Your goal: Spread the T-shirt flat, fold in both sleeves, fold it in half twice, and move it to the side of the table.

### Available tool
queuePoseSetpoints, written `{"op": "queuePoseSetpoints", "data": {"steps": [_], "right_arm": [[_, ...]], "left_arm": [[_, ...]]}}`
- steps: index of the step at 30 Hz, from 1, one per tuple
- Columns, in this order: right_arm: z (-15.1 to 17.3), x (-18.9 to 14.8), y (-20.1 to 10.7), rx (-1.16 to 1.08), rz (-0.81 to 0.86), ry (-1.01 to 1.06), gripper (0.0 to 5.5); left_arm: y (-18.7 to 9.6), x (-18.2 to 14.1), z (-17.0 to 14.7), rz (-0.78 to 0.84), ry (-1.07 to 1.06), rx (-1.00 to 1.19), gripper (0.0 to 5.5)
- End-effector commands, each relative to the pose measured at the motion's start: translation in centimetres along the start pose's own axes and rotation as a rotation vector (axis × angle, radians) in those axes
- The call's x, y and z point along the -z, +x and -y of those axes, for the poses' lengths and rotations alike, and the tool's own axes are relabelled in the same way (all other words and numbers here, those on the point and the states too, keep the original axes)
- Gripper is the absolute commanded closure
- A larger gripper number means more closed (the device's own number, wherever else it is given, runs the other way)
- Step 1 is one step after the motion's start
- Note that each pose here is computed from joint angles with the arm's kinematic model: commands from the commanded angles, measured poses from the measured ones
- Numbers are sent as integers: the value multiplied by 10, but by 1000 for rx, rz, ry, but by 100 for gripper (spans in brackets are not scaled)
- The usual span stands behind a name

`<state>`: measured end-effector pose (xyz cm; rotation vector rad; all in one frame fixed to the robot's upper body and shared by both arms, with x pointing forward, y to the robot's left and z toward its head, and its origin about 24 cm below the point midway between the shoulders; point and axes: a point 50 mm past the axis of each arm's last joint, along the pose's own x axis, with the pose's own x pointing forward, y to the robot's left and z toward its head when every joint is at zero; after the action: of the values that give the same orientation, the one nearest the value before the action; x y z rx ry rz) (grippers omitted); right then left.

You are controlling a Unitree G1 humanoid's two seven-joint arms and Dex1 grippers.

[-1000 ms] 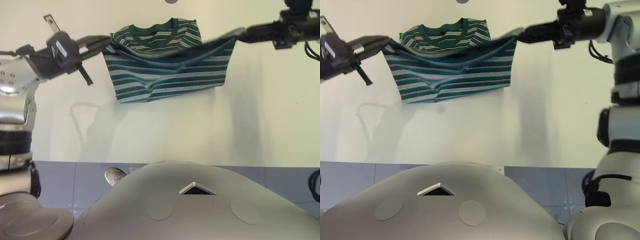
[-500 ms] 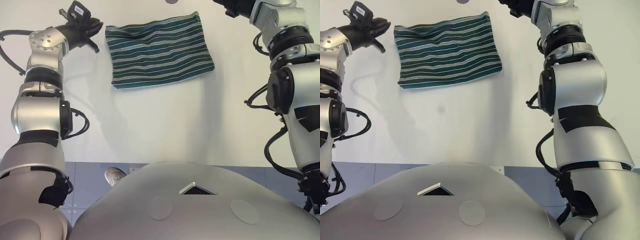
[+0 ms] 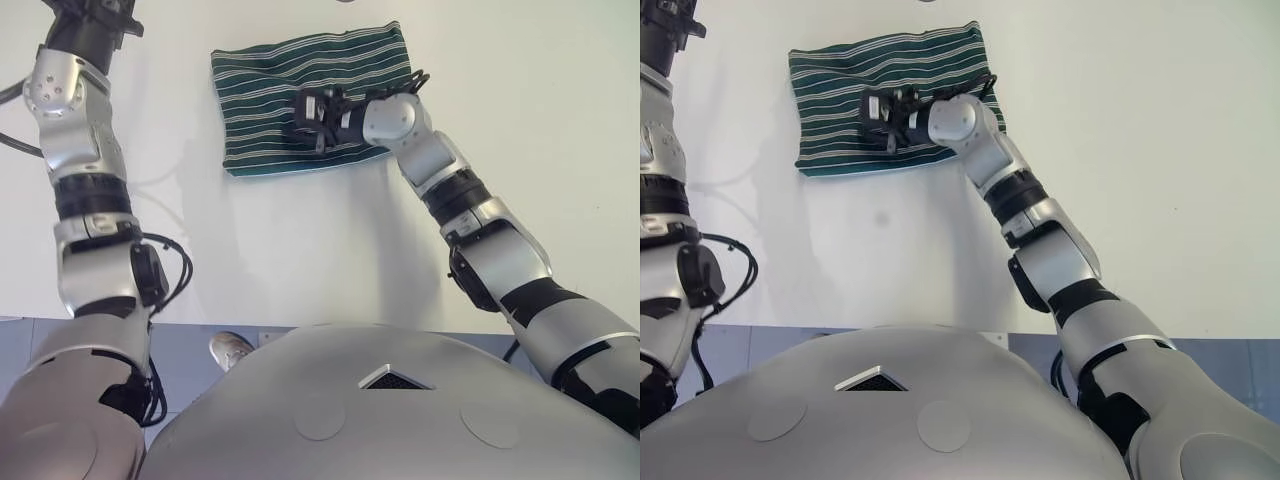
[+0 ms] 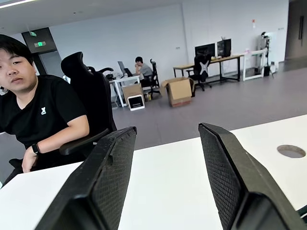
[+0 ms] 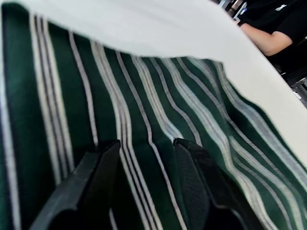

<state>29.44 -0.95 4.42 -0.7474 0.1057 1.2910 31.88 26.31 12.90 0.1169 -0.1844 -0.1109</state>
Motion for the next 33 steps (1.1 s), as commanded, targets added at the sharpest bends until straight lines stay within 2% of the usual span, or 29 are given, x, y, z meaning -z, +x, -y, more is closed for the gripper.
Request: {"op": "queuePoseSetpoints", "data": {"steps": [1,4,6,8,10,12,14,17,19,21,23,26,32,33], "right_arm": [[-43,9,-27,-242,-92,-175,341],[-38,41,-95,-326,-218,-170,341],[-20,64,-144,-254,-299,-156,341],[2,67,-169,-98,-275,-128,341],[20,63,-181,32,-227,-106,341],[34,55,-190,176,-155,-85,341],[21,50,-204,171,-85,-25,341],[5,65,-235,39,-179,-34,341],[-8,76,-254,-100,-265,-91,341],[-15,81,-262,-211,-297,-169,341],[-12,88,-261,-257,-320,-292,341],[-25,95,-247,-305,-261,-395,341],[-44,98,-229,-298,-144,-473,341],[-44,98,-229,-298,-143,-471,361]], "left_arm": [[-17,-20,23,-3,37,-9,311],[-31,-25,25,-26,75,-23,311],[-42,-28,23,-40,89,-34,311],[-48,-33,26,-41,101,-32,311],[-51,-37,36,-38,126,11,311],[-56,-39,61,-11,228,239,311],[-65,-26,75,-62,453,504,311],[-92,-5,87,-144,652,875,311],[-113,12,96,-169,774,1128,287],[-129,24,103,-148,872,1302,250],[-132,32,109,-66,1018,1401,199],[-131,37,118,56,1113,1463,199],[-128,43,139,195,1118,1510,199],[-127,47,142,206,1142,1534,195]]}}
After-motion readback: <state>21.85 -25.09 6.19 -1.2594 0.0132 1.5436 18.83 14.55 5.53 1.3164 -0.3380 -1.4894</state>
